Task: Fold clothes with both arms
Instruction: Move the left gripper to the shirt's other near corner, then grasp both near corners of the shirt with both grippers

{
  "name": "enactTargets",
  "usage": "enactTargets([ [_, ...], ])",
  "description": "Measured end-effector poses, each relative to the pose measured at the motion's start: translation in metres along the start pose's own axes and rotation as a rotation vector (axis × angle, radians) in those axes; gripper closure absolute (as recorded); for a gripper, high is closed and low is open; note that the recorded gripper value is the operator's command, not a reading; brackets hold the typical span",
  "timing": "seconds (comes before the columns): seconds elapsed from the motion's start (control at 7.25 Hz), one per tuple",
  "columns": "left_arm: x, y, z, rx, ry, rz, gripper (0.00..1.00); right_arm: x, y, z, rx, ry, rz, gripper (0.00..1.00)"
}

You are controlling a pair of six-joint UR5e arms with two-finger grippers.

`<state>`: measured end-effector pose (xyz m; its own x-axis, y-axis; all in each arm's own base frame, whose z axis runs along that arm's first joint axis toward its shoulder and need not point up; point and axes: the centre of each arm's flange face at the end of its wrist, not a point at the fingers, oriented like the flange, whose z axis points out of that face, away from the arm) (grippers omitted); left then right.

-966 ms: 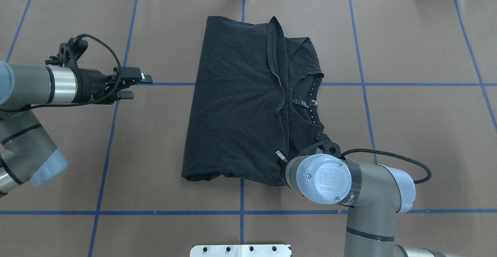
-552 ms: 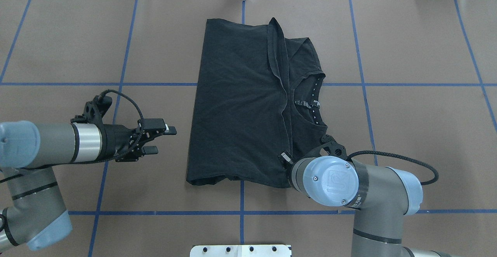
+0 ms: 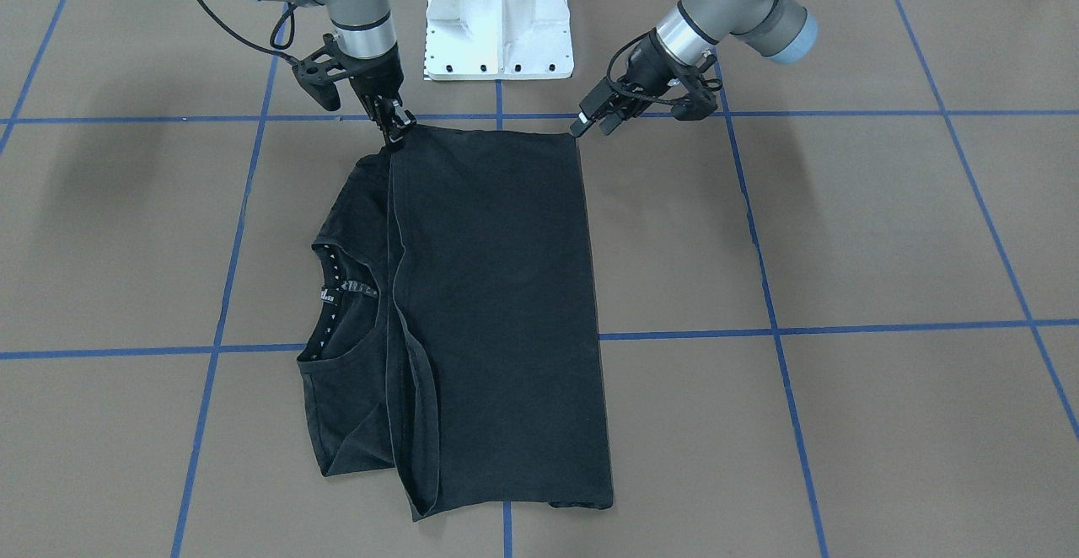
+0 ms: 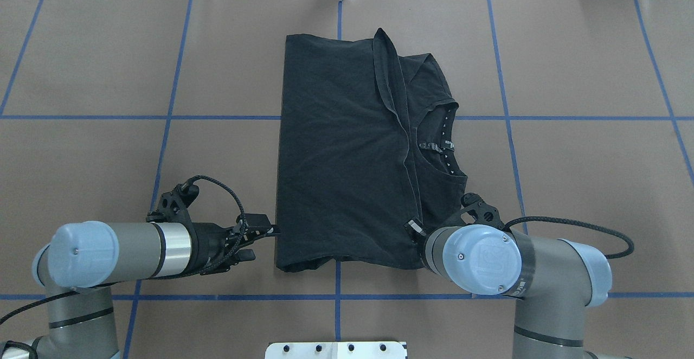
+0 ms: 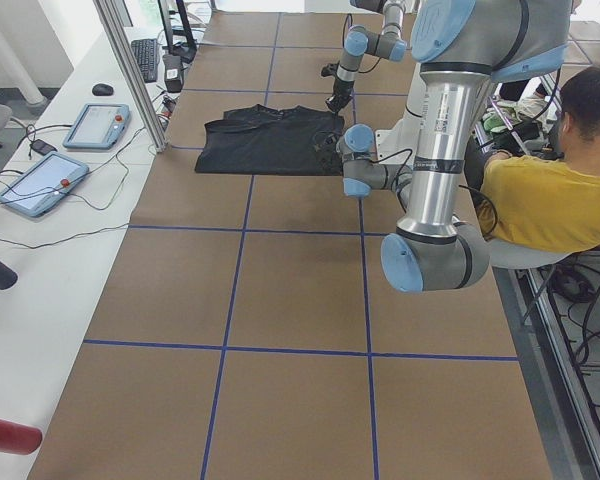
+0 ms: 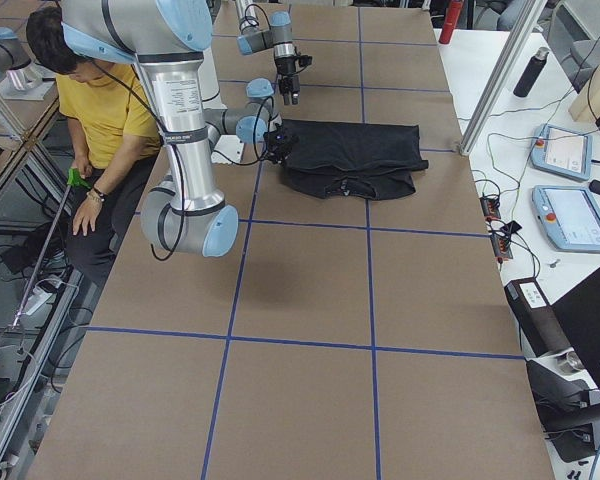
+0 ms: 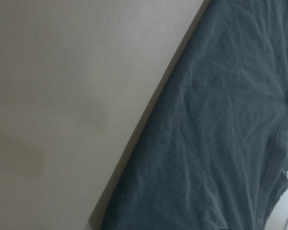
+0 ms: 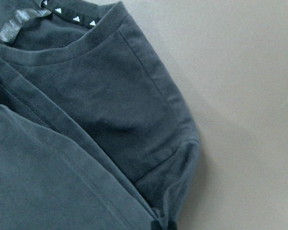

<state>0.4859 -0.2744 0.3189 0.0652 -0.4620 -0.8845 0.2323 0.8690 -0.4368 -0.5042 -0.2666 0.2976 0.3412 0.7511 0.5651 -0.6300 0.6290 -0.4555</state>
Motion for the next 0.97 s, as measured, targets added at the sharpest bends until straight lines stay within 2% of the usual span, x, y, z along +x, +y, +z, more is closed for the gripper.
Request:
enactTargets([
  [0.41, -0.021, 0.035, 0.030, -0.001, -0.058, 0.017, 0.39, 0.003, -0.001, -0.004, -0.005, -0.002, -0.015, 1.00],
  [0.97, -0.027, 0.044, 0.040, 0.000, -0.070, 0.025, 0.41, 0.004, -0.001, -0.004, -0.005, -0.001, -0.017, 1.00],
])
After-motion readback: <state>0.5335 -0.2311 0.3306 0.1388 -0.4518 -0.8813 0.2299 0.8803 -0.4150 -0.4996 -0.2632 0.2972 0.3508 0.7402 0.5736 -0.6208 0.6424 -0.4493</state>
